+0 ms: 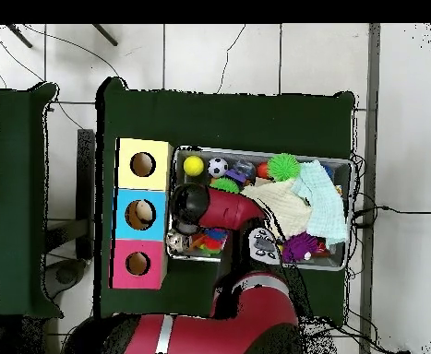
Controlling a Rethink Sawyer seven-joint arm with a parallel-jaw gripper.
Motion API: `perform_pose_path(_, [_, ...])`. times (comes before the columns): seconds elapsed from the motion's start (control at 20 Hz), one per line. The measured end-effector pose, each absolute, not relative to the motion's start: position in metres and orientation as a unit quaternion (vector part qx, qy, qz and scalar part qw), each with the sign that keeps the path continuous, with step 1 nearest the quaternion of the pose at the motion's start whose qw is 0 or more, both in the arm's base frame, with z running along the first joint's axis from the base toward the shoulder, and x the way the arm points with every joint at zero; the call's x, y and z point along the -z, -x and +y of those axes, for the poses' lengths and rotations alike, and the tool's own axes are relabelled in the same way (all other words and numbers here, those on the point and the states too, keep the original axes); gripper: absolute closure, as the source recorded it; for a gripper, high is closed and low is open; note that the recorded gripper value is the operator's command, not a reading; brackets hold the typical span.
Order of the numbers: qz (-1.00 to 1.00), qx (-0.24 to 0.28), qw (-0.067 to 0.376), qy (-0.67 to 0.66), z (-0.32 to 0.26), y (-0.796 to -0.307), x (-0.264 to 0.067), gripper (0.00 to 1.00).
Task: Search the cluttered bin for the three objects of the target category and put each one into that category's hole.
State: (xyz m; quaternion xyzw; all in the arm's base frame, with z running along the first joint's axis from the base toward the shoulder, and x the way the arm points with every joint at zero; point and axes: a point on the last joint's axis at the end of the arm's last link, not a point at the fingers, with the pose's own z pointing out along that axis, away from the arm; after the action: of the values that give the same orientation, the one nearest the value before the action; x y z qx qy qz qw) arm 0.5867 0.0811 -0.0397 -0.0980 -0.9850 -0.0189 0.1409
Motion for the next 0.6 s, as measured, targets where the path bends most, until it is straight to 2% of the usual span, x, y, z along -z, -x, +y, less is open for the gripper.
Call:
perform_pose_path(0.25, [-0.979,0.018,0.188,0.083,0.088,-0.582,0.022,0.0])
perform_pose_path(0.6, [-0.979,0.005,0.195,0.062,0.095,-0.579,0.014,0.0])
